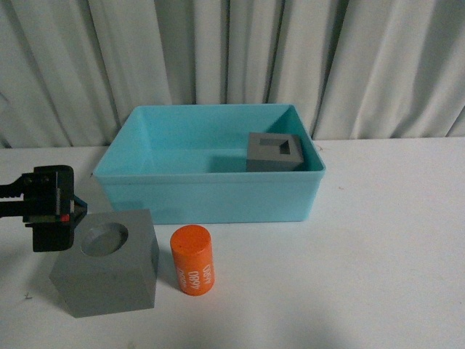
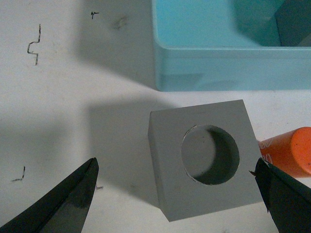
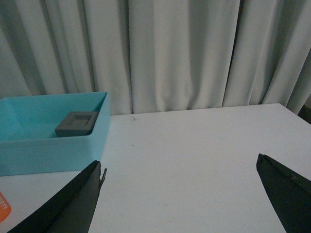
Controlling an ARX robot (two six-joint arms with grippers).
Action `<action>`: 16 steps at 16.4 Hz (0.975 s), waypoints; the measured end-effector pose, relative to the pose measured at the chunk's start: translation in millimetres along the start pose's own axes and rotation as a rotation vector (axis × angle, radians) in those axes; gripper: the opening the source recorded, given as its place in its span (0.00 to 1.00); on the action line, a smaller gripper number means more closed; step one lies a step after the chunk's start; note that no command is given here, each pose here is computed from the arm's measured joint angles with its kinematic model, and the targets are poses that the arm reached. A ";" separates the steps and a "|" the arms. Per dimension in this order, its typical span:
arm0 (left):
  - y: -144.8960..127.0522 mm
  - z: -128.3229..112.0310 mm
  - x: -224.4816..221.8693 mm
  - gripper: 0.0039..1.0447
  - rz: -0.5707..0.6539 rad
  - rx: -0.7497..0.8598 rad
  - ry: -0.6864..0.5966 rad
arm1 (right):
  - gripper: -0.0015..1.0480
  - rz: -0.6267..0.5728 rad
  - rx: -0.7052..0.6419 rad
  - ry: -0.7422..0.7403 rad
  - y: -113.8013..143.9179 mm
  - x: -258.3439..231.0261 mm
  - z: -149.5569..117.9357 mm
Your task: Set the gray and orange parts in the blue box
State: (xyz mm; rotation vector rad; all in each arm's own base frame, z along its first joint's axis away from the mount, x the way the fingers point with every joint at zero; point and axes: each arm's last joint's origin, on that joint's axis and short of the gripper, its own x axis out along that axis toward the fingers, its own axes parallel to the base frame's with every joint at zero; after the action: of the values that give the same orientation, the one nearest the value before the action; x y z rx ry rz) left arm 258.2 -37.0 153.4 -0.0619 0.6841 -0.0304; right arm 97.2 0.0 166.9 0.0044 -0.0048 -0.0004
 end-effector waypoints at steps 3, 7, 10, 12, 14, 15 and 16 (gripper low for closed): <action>-2.2 -5.2 20.4 0.94 0.007 0.037 0.025 | 0.94 0.000 0.000 0.000 0.0 0.0 0.0; -3.4 -7.1 42.3 0.94 0.028 0.055 0.043 | 0.94 0.000 0.000 0.000 0.0 0.0 0.0; -4.0 -12.1 53.4 0.94 0.039 0.061 0.067 | 0.94 0.000 0.000 0.000 0.0 0.0 0.0; -4.1 -13.2 55.5 0.94 0.040 0.067 0.065 | 0.94 0.000 0.000 0.000 0.0 0.0 0.0; -4.3 -15.9 57.9 0.94 0.047 0.075 0.075 | 0.94 0.000 0.000 0.000 0.0 0.0 0.0; -5.0 -18.2 59.5 0.94 0.046 0.080 0.085 | 0.94 0.000 0.000 0.000 0.0 0.0 0.0; -6.7 -19.1 60.1 0.94 0.044 0.087 0.087 | 0.94 0.000 0.000 0.000 0.0 0.0 0.0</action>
State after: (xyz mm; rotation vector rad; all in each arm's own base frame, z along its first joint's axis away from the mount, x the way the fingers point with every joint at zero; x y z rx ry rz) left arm 292.6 -47.4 101.2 0.0381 0.7702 -0.0209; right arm 97.2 0.0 166.8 0.0044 -0.0044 -0.0004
